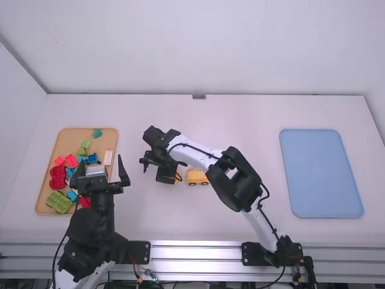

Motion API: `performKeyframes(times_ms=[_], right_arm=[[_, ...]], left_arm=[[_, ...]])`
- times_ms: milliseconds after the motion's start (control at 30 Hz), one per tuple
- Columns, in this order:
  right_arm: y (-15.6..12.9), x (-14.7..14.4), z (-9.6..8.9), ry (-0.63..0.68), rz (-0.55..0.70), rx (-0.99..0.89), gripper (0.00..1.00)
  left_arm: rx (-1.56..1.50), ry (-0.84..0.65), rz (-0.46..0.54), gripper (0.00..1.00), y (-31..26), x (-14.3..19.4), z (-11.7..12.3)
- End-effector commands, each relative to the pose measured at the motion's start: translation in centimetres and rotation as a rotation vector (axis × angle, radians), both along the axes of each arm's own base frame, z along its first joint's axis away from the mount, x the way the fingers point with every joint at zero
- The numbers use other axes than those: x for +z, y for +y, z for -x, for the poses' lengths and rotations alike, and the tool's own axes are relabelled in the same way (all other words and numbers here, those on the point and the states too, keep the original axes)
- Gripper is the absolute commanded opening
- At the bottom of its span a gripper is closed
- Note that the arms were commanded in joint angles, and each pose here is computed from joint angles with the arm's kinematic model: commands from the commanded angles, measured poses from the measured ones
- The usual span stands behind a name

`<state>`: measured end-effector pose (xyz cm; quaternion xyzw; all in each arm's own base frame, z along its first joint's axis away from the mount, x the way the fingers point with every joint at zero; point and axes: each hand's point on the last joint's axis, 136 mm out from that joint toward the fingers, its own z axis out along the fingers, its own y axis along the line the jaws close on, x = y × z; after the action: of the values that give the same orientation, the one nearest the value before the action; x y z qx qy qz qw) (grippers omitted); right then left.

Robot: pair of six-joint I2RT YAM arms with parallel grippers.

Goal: Assemble lego blocks to make yellow taxi

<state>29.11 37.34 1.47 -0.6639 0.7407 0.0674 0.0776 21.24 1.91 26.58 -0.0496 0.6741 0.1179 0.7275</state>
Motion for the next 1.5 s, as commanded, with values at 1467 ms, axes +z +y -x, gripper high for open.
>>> performKeyframes(times_ms=[1467], right_arm=[[-16.5,9.0,2.0,-0.218,-0.917,-0.157,0.99]], left_arm=[[-1.702,0.350,-0.373,0.91,-16.8,-22.8,-6.3]])
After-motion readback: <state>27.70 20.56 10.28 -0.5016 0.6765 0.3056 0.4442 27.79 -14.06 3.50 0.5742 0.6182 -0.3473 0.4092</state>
